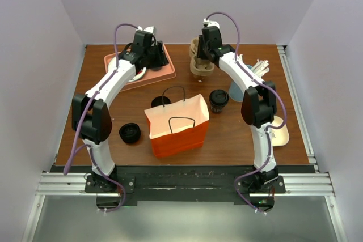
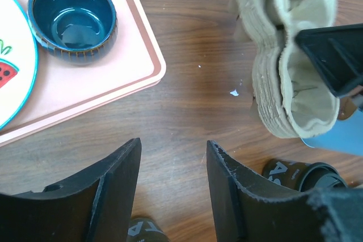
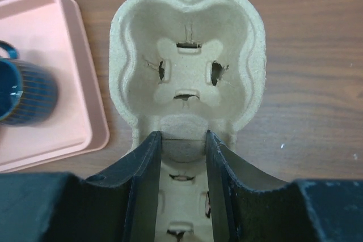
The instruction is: Pack the takeout coffee
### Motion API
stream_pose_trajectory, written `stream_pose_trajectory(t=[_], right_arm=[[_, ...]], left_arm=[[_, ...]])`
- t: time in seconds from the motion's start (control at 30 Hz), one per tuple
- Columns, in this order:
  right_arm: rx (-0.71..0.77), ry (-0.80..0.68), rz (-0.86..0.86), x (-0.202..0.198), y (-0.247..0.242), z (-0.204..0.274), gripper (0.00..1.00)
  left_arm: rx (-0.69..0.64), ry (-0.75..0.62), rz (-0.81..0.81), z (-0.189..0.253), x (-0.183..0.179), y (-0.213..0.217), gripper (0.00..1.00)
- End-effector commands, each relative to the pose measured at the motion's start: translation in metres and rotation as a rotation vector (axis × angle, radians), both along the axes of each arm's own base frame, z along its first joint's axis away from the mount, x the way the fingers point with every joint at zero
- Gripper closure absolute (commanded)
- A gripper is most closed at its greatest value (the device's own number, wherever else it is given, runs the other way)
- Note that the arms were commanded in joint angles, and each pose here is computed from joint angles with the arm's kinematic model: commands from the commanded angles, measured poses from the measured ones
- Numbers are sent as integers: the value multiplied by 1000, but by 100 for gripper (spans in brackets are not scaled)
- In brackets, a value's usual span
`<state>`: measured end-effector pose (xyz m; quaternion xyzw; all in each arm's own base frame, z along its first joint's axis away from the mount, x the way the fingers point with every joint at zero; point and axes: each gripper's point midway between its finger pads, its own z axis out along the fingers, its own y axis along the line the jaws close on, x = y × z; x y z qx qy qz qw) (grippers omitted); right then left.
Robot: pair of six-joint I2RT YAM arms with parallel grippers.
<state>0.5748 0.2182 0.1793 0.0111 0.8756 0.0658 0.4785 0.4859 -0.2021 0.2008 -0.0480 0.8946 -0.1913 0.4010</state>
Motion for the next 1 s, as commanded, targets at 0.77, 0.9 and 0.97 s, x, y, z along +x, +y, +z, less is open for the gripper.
stream_pose_trajectory(t=[0.77,0.9,0.97], right_arm=[[374,-224,165,-15,35,67,73],[397,-253,176,-20,35,76,74],[409,-244,178,-19,34,76,75]], left_arm=[[-191,-121,-95,21,39,-34,45],[-252,-149,-126,17,52,-48,46],[-268,-144,-125,13,55,-51,47]])
